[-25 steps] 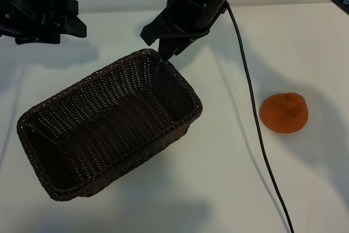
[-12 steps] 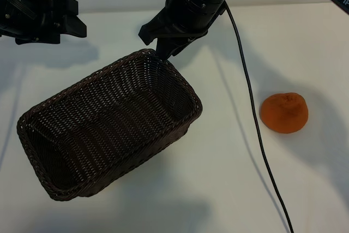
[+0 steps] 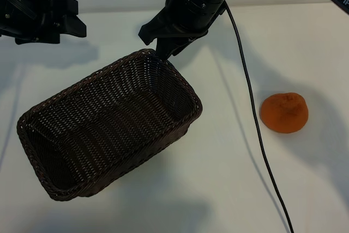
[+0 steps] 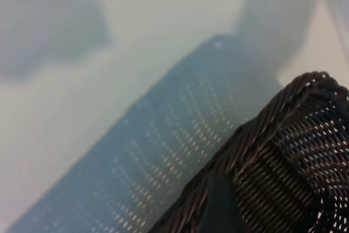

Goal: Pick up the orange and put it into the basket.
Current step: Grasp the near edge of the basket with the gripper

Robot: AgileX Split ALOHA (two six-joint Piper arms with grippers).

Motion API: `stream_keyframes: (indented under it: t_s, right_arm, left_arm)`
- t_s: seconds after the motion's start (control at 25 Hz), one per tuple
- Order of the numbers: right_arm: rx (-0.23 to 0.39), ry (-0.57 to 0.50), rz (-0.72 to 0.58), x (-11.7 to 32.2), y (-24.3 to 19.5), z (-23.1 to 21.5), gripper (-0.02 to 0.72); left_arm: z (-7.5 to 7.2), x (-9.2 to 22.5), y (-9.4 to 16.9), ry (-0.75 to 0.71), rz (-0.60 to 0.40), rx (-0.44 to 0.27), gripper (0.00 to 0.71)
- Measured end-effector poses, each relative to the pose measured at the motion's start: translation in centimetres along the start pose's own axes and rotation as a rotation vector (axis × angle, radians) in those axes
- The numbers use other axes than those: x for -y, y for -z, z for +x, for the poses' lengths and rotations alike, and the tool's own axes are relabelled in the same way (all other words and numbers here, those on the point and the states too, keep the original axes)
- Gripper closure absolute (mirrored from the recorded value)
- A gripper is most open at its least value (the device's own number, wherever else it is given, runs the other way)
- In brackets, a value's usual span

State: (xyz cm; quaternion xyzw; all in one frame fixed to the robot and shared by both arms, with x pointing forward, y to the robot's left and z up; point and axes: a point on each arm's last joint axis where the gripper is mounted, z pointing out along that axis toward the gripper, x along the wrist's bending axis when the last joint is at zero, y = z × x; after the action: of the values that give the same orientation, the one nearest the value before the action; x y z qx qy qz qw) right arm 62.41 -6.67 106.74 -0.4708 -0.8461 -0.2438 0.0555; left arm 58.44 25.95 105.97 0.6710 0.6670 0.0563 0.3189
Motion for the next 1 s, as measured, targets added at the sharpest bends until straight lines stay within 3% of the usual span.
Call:
stream_keyframes:
  t_s: [0.24, 0.4, 0.6, 0.84, 1.0]
  right_arm:
    - [0.001, 0.000, 0.000, 0.0, 0.0, 0.0, 0.284]
    - [0.001, 0.000, 0.000, 0.0, 0.0, 0.0, 0.207]
    - [0.001, 0.000, 0.000, 0.0, 0.0, 0.0, 0.189]
    - [0.000, 0.009, 0.001, 0.0, 0.0, 0.0, 0.189]
    - [0.004, 0.010, 0.002, 0.0, 0.0, 0.0, 0.187]
  left_arm:
    - [-0.2, 0.4, 0.2, -0.018, 0.037, 0.011, 0.122]
    - [-0.7, 0.6, 2.1, -0.014, 0.032, 0.002, 0.122]
    - [-1.3, 2.3, 6.0, 0.007, -0.030, -0.062, 0.122]
    - [-0.3, 7.2, 8.1, 0.127, -0.063, -0.166, 0.122]
    - [0.1, 10.5, 8.6, 0.224, -0.083, -0.182, 0.122]
